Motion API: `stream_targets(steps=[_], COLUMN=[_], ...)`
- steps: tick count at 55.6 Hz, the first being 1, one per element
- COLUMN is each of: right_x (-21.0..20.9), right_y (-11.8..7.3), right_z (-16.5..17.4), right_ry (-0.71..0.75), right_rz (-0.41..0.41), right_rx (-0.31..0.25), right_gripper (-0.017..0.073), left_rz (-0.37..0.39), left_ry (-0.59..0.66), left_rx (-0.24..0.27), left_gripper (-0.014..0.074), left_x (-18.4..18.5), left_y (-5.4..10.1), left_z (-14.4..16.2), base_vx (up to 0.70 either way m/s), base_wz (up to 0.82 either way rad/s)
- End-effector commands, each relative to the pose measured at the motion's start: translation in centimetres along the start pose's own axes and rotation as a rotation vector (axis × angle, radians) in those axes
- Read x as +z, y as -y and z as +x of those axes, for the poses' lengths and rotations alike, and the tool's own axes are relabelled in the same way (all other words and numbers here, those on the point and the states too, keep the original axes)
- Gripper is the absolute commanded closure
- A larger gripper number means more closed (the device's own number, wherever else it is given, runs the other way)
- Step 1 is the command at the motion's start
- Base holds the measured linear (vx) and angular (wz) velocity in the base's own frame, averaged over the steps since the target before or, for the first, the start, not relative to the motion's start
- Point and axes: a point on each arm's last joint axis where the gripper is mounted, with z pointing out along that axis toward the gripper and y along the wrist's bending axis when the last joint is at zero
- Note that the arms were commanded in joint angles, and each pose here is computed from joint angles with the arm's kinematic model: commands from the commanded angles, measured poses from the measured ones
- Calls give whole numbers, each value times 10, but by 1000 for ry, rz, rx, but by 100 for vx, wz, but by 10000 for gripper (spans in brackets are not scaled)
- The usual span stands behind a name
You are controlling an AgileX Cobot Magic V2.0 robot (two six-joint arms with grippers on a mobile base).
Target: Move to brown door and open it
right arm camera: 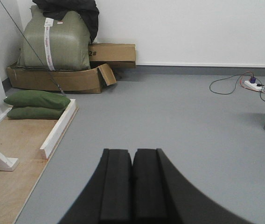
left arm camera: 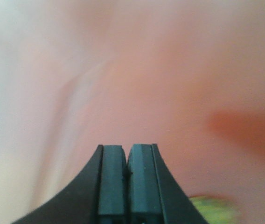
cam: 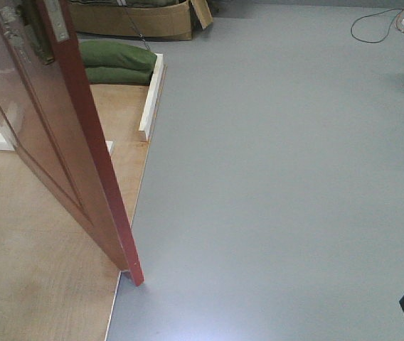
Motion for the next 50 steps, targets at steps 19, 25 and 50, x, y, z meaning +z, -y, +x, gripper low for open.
stream_targets(steps=[19, 25, 50], right_x=[-1, -1, -1], right_y=[0, 0, 0], right_z=[-6, -6, -6], right_ry=[86, 86, 86], right_rz=[4, 4, 4], right_rx=[-9, -9, -9], right_gripper=[559, 559, 559], left_rz=[100, 108, 110], left_ry=[149, 110, 101], left_rx=[-29, -22, -22], left_gripper=[600, 600, 600], left_x=[-4, -3, -3], left_y=[44, 44, 44], left_z=[-9, -5, -4], base_vx=[0, 0, 0], base_wz=[0, 0, 0])
